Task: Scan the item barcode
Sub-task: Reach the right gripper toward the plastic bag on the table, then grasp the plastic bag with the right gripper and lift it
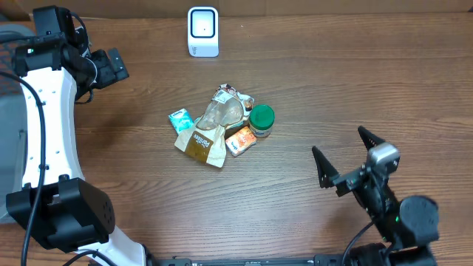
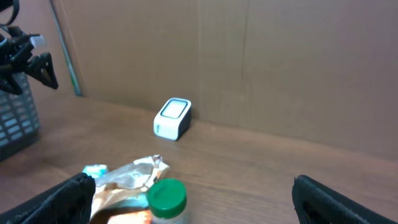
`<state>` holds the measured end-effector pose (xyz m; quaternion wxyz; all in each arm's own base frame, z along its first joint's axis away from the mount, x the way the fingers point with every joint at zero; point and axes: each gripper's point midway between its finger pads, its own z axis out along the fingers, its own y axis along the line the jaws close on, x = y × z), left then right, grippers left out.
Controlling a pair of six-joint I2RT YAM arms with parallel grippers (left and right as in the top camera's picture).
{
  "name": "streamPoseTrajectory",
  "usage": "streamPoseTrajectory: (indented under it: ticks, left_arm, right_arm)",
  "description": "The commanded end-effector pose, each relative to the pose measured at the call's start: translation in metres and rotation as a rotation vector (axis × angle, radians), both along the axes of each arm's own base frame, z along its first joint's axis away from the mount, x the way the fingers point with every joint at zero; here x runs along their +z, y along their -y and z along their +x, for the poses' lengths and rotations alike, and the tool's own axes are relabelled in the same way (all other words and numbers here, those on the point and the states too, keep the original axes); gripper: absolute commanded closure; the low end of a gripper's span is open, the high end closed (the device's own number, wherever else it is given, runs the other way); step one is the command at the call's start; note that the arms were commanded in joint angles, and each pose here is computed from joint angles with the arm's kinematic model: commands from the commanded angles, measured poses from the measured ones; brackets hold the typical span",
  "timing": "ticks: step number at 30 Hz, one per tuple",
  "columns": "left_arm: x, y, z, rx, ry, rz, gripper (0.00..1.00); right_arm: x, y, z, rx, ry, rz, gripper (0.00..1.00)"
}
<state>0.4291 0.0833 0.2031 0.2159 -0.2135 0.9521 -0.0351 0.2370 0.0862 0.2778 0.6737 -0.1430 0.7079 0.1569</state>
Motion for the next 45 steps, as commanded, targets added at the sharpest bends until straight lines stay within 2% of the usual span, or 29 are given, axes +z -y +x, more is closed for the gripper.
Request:
streamPoseTrajectory:
  ticks: [1, 14, 19, 25, 28, 31, 35, 40, 45]
  left_arm:
    - [0.001, 0.000, -0.002, 0.020, 0.003, -0.015, 0.00]
    - [0.001, 0.000, -0.002, 0.020, 0.003, -0.015, 0.01]
    - [0.001, 0.000, -0.002, 0.019, 0.003, -0.015, 0.00]
    - [0.001, 0.000, -0.002, 0.020, 0.003, -0.015, 0.00]
    - [0.001, 0.000, -0.002, 0.020, 0.003, -0.015, 0.01]
    - [0.001, 0.000, -0.002, 0.020, 0.003, -0.016, 0.00]
    - [0.001, 0.000, -0.002, 0.020, 0.003, -0.015, 0.00]
    - [0.001, 0.000, -0.002, 0.020, 0.003, -0.015, 0.00]
    - [0.001, 0.000, -0.002, 0.020, 0.003, -0.016, 0.01]
  right_arm:
    - [0.024, -0.007, 0.011, 0.037, -0.055, -0.009, 0.00]
    - [0.045, -0.045, 0.065, 0.205, -0.509, -0.028, 0.00]
    - [0.024, -0.058, 0.087, 0.256, -0.625, -0.006, 0.00]
    - [0.023, -0.093, 0.097, 0.461, -0.654, 0.117, 0.00]
    - [0.009, -0.100, 0.114, 0.426, -0.745, 0.215, 0.05]
    - [-0.021, -0.115, 0.126, 0.365, -0.919, 0.331, 0.10]
    - [-0.066, -0.142, 0.126, 0.256, -1.138, 0.408, 0.21]
    - [-0.109, -0.176, 0.116, 0.112, -1.305, 0.438, 0.21]
    - [-0.141, -0.192, 0.112, 0.007, -1.385, 0.443, 0.18]
